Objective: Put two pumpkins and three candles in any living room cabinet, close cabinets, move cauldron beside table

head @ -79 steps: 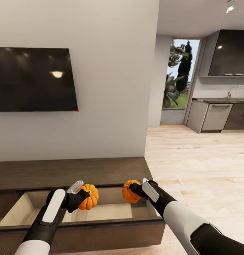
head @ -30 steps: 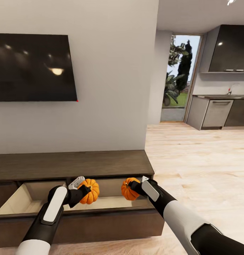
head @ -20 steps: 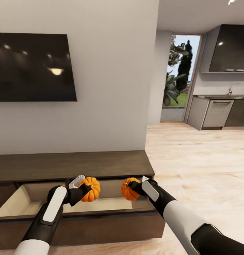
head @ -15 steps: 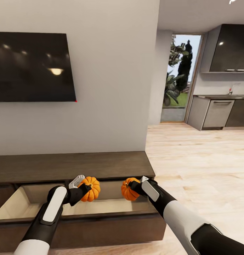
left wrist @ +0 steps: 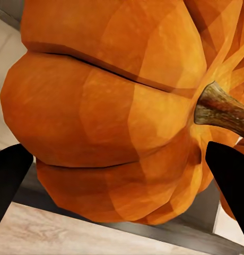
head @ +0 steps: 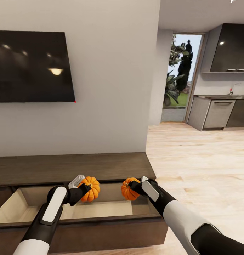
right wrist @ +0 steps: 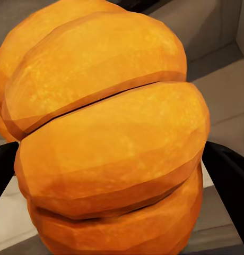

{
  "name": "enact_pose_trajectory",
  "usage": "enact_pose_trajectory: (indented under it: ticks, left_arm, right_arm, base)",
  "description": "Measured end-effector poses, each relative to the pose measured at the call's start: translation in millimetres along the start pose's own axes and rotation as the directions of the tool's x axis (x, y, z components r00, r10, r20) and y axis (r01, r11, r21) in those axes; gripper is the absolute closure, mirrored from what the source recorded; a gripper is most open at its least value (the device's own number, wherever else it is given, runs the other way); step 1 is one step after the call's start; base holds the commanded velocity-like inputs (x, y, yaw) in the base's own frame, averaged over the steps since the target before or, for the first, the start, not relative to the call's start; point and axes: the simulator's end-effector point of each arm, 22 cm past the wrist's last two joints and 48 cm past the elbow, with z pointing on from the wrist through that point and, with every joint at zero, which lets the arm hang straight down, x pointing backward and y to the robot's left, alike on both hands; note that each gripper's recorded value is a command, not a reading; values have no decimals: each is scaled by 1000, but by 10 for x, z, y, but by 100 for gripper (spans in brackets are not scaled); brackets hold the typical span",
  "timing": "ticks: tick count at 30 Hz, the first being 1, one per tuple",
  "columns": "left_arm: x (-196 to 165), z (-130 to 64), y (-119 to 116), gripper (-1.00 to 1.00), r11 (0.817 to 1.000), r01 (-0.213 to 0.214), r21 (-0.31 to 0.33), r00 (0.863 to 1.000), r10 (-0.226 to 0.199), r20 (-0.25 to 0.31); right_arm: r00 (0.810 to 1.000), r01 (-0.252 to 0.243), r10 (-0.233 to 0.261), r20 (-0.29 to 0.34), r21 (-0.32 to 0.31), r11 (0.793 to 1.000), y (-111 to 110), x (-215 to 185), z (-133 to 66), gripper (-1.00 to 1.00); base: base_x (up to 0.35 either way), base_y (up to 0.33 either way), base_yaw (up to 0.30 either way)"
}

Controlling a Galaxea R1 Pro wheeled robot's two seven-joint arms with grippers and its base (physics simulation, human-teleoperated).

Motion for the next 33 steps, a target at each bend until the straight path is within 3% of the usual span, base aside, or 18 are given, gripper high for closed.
enact_pose_trajectory:
  ticks: [33]
  left_arm:
    - [435, 450, 482, 100, 1000, 2, -4, 1000, -2, -7]
  right_arm:
    - [1000, 0, 0, 2, 1, 1000, -350, 499, 449, 100]
  base:
    - [0, 0, 0]
